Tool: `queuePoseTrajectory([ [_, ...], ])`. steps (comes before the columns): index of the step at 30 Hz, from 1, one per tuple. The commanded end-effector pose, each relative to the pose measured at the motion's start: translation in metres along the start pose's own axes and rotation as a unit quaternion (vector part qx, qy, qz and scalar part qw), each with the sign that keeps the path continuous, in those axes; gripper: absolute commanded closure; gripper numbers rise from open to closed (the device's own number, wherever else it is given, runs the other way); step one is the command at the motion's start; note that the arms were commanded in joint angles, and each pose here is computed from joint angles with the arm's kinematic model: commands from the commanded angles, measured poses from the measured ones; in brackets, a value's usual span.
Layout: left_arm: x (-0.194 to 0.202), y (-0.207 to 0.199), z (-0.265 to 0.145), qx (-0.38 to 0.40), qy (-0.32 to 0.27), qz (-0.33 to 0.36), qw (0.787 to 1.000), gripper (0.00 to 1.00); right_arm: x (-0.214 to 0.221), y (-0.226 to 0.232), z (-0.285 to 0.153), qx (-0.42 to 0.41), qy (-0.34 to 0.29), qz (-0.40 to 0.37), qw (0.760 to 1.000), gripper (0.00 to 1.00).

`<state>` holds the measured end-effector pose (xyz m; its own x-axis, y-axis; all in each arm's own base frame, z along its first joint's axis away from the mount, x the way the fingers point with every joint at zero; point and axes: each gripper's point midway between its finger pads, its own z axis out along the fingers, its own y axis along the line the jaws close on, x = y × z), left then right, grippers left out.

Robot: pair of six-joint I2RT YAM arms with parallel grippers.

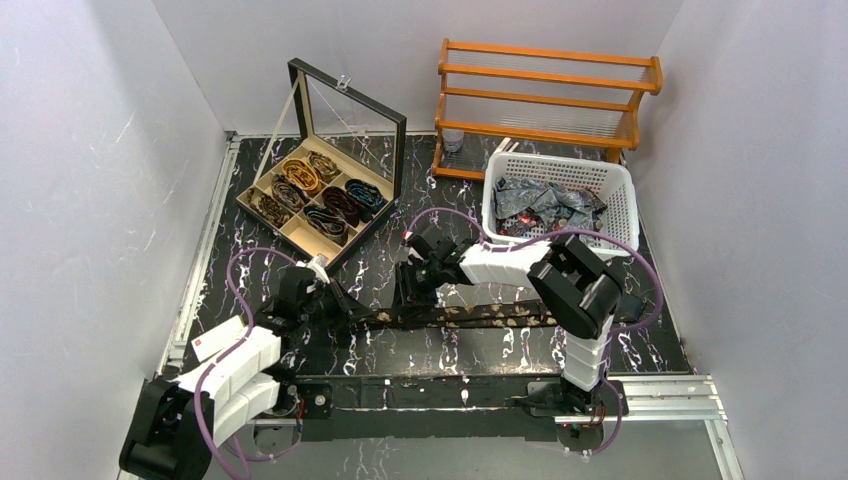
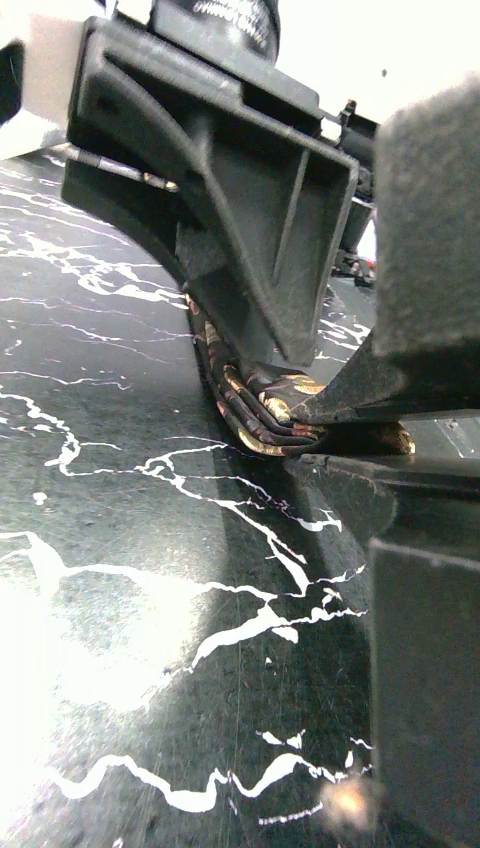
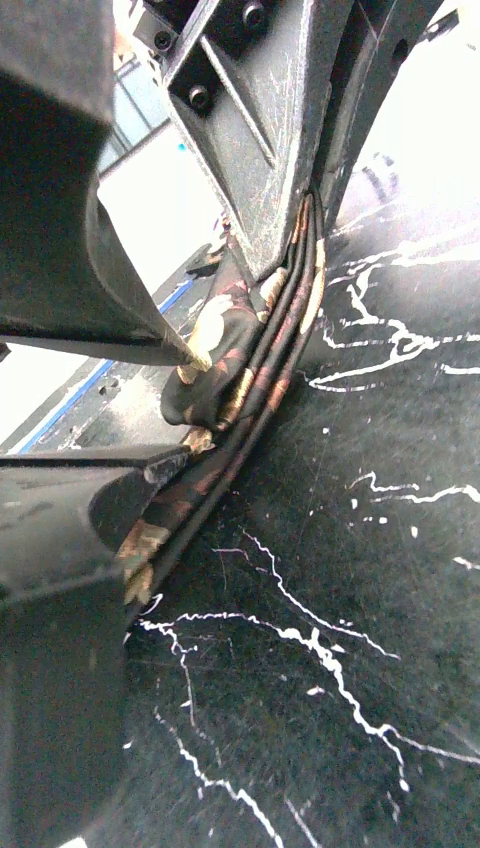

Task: Roll the ties
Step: Roll the tie at the center of the board.

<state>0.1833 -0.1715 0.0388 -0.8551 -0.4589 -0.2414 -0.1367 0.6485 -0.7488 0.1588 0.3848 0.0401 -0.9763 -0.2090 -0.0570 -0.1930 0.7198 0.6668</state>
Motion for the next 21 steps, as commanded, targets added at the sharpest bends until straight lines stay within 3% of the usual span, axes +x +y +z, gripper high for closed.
queuePoseTrajectory([
  [1,-0.008,0.007,-0.008,-0.059,-0.015,0.013,0.998,1.00,-0.019,0.025,-0.030,-0.016,-0.059,-0.065,0.996,0.52],
  [7,-0.019,0.010,-0.019,-0.134,-0.035,0.040,0.990,1.00,-0.039,0.020,-0.051,0.017,-0.135,-0.161,0.978,0.53],
  [12,-0.031,0.008,-0.028,-0.208,-0.052,0.082,0.973,1.00,-0.055,0.009,-0.062,0.062,-0.177,-0.181,0.965,0.58],
  [16,-0.039,0.005,-0.036,-0.262,-0.064,0.121,0.955,1.00,-0.053,0.007,-0.057,0.065,-0.163,-0.174,0.969,0.60],
  [21,-0.044,-0.002,-0.042,-0.304,-0.071,0.151,0.938,1.00,-0.047,0.028,-0.043,0.003,-0.143,-0.141,0.980,0.71],
])
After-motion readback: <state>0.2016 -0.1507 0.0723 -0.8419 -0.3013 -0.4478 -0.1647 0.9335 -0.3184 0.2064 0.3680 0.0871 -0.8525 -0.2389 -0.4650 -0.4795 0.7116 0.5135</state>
